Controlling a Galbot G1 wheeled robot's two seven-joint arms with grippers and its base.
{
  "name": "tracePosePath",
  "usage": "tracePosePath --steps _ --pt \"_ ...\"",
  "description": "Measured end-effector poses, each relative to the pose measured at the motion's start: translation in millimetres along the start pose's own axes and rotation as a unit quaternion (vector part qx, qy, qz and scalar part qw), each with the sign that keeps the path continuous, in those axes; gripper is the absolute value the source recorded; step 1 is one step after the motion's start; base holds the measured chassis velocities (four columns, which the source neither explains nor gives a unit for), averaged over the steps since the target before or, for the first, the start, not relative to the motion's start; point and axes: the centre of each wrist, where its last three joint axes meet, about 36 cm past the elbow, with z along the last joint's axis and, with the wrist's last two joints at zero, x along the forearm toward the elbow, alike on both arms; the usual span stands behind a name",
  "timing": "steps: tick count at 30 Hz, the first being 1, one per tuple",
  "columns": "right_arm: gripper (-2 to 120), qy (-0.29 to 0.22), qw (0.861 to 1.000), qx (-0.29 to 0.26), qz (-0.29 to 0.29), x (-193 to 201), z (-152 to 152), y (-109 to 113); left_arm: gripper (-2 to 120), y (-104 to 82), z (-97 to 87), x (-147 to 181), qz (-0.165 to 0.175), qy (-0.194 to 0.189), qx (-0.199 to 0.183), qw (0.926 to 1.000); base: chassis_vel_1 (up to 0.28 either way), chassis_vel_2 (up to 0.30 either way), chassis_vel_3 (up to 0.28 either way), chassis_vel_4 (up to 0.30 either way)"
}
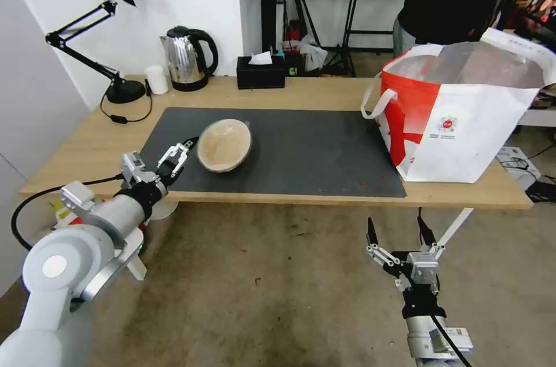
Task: Pick up the trash from the table and place it into the takeout bag.
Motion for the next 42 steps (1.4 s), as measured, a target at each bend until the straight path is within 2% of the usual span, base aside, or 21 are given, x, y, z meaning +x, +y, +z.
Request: tracePosePath --steps 6,33,42 --pt "100 0.0 1.0 0.0 0.0 0.0 0.0 0.0 100 9.9 -4.5 -13.0 -0.013 0.003 0.005 0.9999 0.0 0.0 0.0 0.0" --pt "100 0.0 1.0 0.0 0.0 0.0 0.0 0.0 100 16.7 -7.4 -31.2 -0.022 0.015 0.002 0.9996 0.0 0.0 0.0 0.0" --pt "100 0.0 1.0 0.0 0.0 0.0 0.0 0.0 100 21.9 -4.2 -43.8 -0.037 0.022 -0.004 0.9991 0.0 0.0 0.0 0.0"
